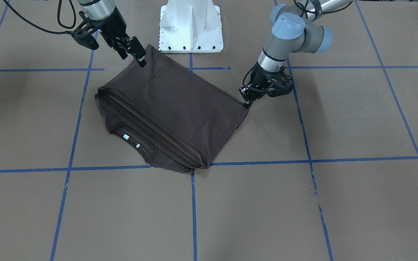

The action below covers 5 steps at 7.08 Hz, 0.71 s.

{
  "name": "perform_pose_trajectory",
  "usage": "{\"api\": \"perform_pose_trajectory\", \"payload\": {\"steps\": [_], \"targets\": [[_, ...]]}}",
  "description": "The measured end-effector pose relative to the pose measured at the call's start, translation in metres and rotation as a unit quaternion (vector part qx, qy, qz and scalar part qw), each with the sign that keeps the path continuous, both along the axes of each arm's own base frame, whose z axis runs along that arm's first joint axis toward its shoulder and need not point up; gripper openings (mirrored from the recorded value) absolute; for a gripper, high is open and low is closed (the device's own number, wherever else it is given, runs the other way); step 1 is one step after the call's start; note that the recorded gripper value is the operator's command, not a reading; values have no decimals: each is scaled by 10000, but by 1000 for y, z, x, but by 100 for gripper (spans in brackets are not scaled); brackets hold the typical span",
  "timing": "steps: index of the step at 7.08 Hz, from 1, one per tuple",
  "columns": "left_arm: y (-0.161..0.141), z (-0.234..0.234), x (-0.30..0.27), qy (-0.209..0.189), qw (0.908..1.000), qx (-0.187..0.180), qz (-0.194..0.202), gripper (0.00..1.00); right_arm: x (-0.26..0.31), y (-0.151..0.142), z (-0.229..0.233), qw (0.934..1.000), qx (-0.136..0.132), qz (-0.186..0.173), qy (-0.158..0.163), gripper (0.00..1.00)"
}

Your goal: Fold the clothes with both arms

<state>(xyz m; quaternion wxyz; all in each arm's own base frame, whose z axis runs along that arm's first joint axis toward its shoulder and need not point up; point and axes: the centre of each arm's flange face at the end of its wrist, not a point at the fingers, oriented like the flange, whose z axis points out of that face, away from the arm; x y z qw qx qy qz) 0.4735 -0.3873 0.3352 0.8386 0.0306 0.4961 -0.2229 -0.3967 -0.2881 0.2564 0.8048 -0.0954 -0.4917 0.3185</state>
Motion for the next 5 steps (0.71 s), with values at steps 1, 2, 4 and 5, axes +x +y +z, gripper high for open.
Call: {"api": "perform_pose_trajectory", "payload": {"steps": [1,2,4,5], "targets": [[-28,-11,-11,-92,9997,145,-157,0,-6,-2,-2,10000,18,30,-6,100],[-71,-29,-14,-102,9989,228,-407,0,-17,-7,-6,10000,38,59,-21,100],[-180,-63,-9,-187,9948,253,-972,0,-30,-13,-17,9999,34,134,-102,100],[-229,-66,-7,-229,9925,338,-1156,0,-31,-15,-21,9997,25,183,-141,100]]}}
